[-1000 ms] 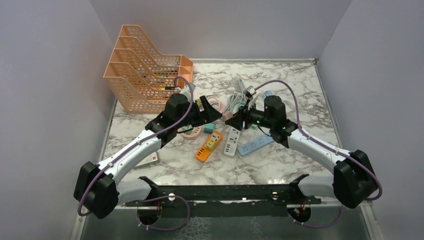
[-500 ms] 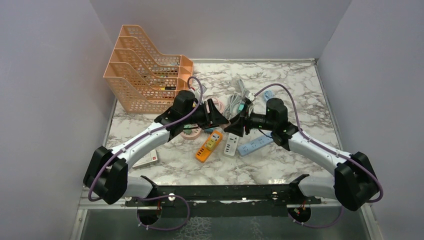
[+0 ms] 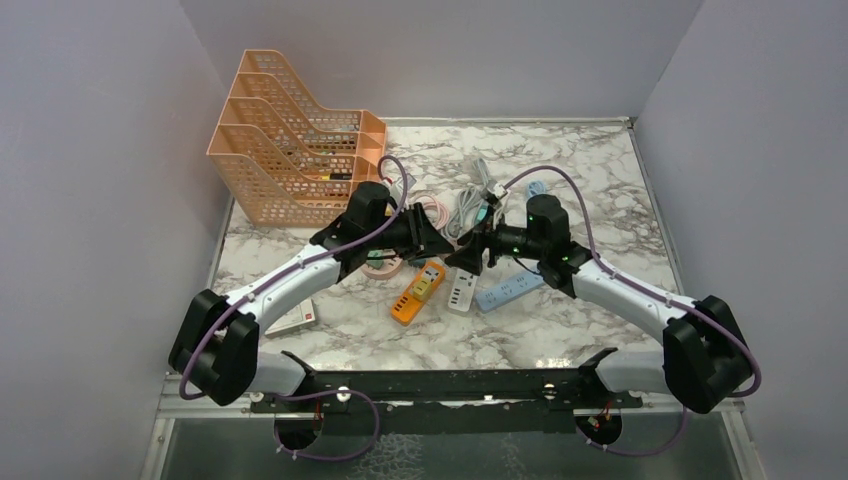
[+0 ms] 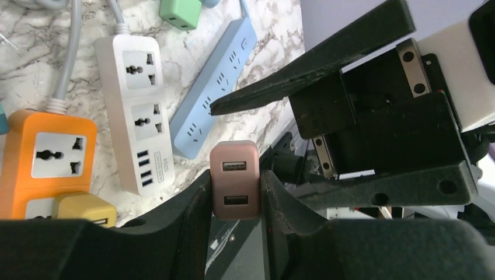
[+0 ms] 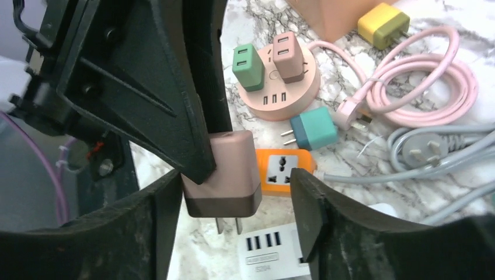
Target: Insert the plug
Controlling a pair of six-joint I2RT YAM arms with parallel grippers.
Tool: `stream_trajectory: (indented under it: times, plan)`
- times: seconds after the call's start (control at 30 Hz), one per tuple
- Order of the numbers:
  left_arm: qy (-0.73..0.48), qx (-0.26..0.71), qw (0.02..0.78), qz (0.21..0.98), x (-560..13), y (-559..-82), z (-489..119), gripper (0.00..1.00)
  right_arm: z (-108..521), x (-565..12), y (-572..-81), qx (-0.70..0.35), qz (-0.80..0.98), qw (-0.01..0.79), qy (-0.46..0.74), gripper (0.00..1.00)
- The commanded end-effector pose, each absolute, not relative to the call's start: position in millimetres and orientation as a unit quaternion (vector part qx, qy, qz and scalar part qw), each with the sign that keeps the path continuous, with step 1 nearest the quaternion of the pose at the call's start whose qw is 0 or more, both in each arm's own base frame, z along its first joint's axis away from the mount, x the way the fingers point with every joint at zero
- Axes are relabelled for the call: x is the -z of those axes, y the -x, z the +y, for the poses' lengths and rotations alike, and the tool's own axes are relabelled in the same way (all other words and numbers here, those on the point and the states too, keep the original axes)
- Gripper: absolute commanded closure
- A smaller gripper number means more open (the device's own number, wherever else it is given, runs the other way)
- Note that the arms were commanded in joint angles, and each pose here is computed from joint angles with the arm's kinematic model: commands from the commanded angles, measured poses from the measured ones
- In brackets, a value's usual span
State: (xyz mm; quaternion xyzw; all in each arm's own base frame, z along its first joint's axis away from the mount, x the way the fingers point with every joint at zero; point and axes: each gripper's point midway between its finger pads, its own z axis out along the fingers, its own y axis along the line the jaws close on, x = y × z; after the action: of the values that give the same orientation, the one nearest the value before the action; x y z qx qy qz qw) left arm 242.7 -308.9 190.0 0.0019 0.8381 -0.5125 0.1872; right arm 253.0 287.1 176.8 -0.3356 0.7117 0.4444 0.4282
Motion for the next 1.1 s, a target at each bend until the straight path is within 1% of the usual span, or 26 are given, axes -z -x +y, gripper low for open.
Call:
stream_trajectory:
  times: [0.0,0.1,0.2,0.33,0.43,0.57,0.7,0.83,1.07]
  plan:
    - [-0.023,0.494,0.225,0.839,-197,-242,-301,0.89,281,-201,-275,-0.430,0.731,0.461,0.262,0.30]
    - [-0.010,0.444,0.263,0.856,-190,-255,-286,0.89,274,-207,-278,-0.420,0.742,0.470,0.229,0.26]
    - [-0.007,0.409,0.283,0.868,-183,-263,-277,0.89,263,-207,-281,-0.404,0.757,0.477,0.189,0.26]
    - [-0.007,0.380,0.310,0.872,-177,-269,-275,0.89,235,-191,-295,-0.350,0.805,0.473,0.073,0.30]
    - [-0.028,0.354,0.336,0.872,-176,-263,-288,0.89,217,-174,-299,-0.313,0.835,0.452,-0.008,0.33]
    - [-0.049,0.313,0.372,0.872,-170,-259,-305,0.89,199,-152,-298,-0.272,0.865,0.413,-0.089,0.34]
    - [-0.062,0.294,0.396,0.868,-163,-256,-321,0.90,204,-143,-293,-0.287,0.872,0.383,-0.106,0.36]
    - [-0.068,0.275,0.403,0.870,-155,-256,-336,0.90,204,-138,-293,-0.297,0.874,0.365,-0.122,0.37]
    - [-0.101,0.260,0.378,0.883,-125,-249,-352,0.90,190,-130,-295,-0.294,0.875,0.353,-0.152,0.37]
